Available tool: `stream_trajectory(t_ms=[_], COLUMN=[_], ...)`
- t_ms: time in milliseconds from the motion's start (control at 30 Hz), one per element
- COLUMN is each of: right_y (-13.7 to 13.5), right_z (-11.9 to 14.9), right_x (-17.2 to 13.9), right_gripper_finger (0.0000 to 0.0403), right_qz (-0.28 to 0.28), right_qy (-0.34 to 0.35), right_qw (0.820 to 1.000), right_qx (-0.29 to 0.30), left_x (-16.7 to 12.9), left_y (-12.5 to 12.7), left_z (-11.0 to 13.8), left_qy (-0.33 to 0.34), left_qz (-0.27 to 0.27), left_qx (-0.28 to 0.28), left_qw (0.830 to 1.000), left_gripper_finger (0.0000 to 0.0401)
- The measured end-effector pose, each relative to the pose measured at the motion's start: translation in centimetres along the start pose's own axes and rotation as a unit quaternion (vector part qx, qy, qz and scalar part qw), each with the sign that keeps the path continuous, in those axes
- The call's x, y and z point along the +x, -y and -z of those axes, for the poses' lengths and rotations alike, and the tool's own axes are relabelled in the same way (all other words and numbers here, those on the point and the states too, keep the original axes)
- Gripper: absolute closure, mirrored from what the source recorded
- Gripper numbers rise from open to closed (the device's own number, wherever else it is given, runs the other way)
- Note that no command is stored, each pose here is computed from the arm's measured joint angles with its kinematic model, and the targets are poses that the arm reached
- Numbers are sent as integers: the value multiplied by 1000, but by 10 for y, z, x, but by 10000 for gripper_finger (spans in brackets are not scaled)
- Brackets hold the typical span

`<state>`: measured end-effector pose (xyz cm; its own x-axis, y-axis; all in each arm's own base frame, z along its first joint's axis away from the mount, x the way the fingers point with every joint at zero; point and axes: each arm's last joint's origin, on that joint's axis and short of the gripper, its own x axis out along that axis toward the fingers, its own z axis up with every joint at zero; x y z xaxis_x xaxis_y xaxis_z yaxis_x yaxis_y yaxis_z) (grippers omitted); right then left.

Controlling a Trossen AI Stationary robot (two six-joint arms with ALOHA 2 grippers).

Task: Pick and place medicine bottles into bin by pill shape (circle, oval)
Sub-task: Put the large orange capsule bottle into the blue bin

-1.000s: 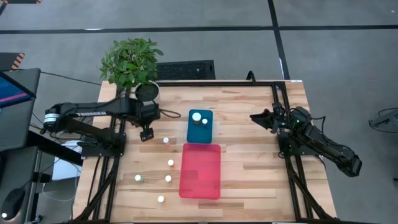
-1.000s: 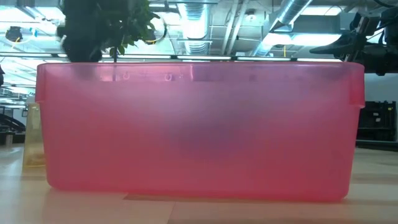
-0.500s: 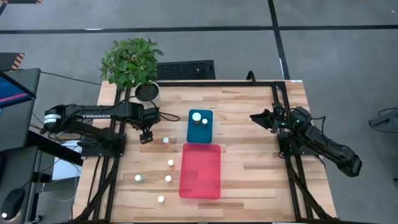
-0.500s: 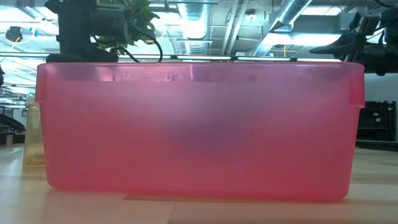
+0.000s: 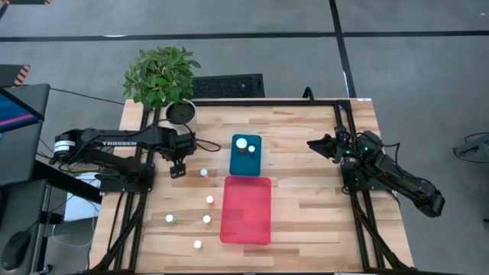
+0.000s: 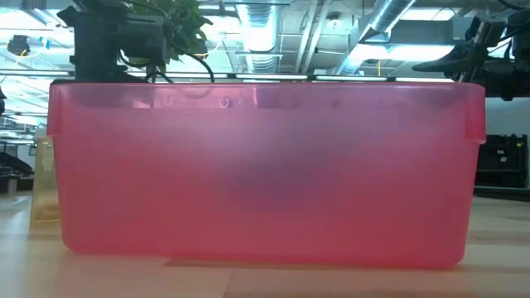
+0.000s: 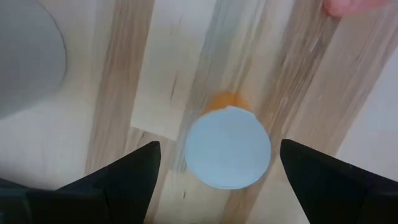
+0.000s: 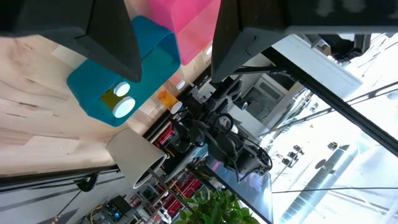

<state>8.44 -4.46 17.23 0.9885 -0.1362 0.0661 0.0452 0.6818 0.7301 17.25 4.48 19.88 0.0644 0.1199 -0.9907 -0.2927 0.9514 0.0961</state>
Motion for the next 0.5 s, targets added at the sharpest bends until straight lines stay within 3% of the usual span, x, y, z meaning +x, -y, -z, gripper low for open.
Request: stream_trajectory(t_ms=[500], right_y=[0], right_z=[0], right_x=[0], right_gripper_finger=[198], right_qz=[0], right_qy=[0], right_qw=[1000], right_qx=[0], left_x=[0], left_y=[0], left_z=[0], left_qy=[2], left_qz=[0], left_qx=[-1], left_qw=[1000], left_gripper_finger=[76])
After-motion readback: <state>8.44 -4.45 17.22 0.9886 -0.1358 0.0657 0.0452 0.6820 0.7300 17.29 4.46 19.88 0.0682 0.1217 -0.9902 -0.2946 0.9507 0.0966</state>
